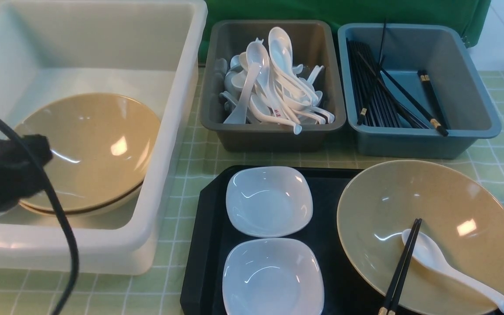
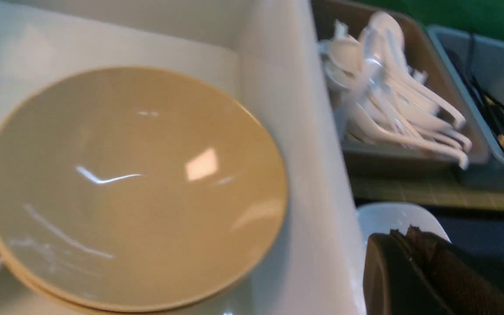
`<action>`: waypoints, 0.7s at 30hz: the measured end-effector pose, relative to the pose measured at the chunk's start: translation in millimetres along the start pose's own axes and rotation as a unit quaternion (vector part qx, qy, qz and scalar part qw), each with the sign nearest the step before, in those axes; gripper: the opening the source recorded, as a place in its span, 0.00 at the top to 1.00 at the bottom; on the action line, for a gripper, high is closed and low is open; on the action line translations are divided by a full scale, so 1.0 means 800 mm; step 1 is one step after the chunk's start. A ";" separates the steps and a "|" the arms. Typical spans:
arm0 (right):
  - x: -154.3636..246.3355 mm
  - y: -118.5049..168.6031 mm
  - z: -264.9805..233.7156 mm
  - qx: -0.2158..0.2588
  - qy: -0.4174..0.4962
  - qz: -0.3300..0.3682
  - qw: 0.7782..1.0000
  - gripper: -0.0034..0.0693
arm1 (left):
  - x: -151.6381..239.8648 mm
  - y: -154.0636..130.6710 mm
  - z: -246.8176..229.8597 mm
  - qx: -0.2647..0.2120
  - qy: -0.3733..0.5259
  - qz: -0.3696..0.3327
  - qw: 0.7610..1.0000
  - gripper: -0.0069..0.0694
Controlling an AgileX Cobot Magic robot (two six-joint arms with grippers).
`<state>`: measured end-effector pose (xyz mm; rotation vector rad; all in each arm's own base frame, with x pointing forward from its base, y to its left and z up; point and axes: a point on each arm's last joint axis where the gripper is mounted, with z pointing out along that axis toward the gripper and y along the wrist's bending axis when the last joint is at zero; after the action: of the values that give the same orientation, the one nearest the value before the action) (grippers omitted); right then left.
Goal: On green table put chopsticks spoon bowls plates into blue grey white boxes.
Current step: 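Move the grippers toward the tableware on the black tray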
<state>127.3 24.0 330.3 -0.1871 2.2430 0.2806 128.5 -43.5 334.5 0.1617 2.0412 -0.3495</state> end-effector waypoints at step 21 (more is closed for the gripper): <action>-0.029 0.085 0.133 0.013 0.295 -0.023 0.955 0.38 | 0.023 -0.064 0.003 0.204 0.074 0.119 0.969 0.91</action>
<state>205.2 118.3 291.7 -0.3444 2.8276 0.1823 108.6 -93.4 326.1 0.6979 2.0448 -0.6167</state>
